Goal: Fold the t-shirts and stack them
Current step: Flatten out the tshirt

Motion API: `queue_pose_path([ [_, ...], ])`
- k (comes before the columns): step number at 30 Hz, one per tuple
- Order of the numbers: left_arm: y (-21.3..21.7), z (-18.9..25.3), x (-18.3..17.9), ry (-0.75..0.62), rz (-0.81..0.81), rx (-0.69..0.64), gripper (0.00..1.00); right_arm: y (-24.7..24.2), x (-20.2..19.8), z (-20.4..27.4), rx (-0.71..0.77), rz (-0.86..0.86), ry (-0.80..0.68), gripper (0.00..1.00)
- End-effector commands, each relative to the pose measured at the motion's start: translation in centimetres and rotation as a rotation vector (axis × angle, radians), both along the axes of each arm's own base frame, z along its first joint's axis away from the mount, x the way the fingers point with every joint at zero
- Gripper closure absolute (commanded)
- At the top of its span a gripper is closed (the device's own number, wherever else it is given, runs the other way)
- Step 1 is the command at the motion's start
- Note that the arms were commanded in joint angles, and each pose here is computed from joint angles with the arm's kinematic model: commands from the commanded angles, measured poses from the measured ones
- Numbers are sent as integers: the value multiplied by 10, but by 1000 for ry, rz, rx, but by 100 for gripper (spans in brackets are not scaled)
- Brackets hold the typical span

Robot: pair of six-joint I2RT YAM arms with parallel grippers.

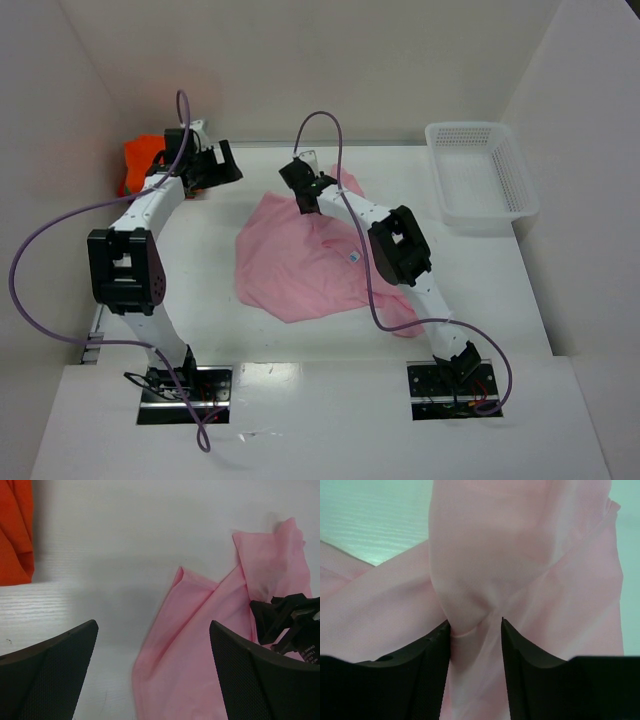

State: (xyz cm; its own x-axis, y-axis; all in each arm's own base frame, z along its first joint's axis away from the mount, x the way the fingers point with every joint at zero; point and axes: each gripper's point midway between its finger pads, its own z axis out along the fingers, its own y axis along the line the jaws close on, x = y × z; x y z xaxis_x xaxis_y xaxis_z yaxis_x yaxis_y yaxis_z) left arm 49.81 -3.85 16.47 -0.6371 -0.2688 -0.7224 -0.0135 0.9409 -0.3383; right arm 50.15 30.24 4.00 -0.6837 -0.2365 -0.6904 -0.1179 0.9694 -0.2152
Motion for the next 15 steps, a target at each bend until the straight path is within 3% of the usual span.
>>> queue_pose_path([
  [1, -5, -5, 4, -14, -48, -13, 0, 0, 24, 13, 29, -55, -96, 52],
  [9, -45, -28, -3, 40, -294, -140, 0, -19, 37, 18, 31, -114, -134, 92],
  [11, -46, -33, -1, 46, -307, -143, 0, -26, 41, 39, 58, -138, -171, 98],
  [15, -54, -48, 3, 63, -348, -185, 1, -39, 38, 82, 115, -149, -226, 99],
])
